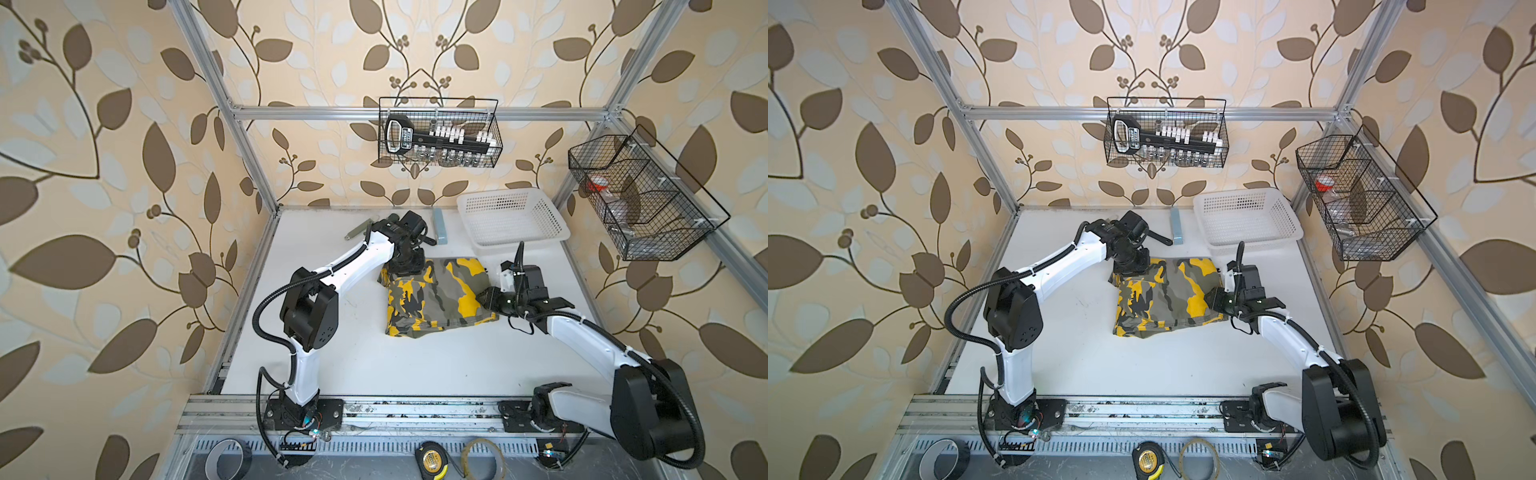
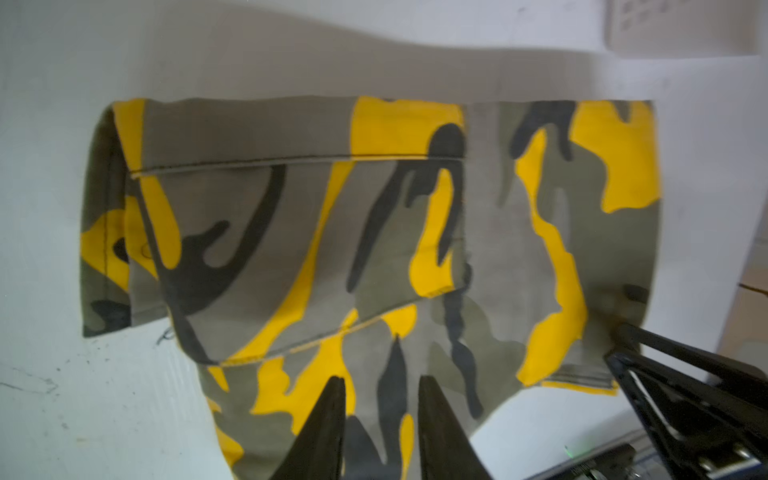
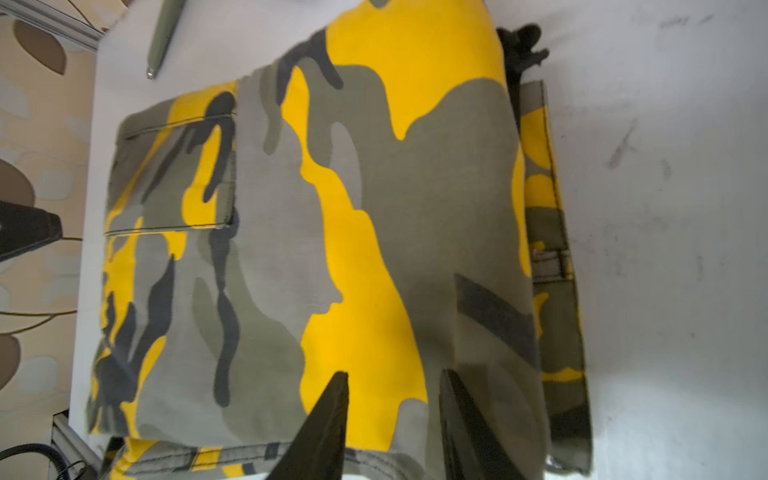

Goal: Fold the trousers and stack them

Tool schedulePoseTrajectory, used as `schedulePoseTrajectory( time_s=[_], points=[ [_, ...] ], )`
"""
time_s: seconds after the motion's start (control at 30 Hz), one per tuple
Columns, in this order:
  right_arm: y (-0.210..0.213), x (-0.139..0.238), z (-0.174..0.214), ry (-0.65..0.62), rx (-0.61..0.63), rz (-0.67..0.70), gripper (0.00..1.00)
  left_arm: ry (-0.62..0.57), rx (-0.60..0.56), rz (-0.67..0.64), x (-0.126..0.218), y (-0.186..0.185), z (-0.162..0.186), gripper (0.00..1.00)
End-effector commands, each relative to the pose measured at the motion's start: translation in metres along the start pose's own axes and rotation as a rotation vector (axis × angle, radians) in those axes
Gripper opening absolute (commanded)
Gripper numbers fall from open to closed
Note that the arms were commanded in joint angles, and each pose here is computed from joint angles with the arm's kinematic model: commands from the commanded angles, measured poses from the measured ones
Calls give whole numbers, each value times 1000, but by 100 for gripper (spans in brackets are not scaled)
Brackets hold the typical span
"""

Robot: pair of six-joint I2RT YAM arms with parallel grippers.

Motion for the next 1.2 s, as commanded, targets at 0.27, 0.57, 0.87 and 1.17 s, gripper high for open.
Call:
schedulePoseTrajectory(
  time_s=[0.27,0.57,0.87,1.17],
  points=[
    [-36,-31,21,86,10,224,35,57,-123,-104,-40,36,-21,29],
    [-33,-33,15,88,21,264,35,237,-120,-138,-108,70,2,28],
    [30,26,-5,-85,189,71,49,151,-175,-40,-25,50,-20,33],
    [111,12,42,-66,340,-267,53,107,-161,-23,2,61,-44,33]
  ],
)
Point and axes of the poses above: each gripper's point midway between its finger pads, its own x axis back along the fingers, its own y axis along the line the jaws close on, z = x × y, the point moved 9 cm from there along x, back along the fingers, and after that the axes turned 2 degrees about -x, right-handed, at the moved point
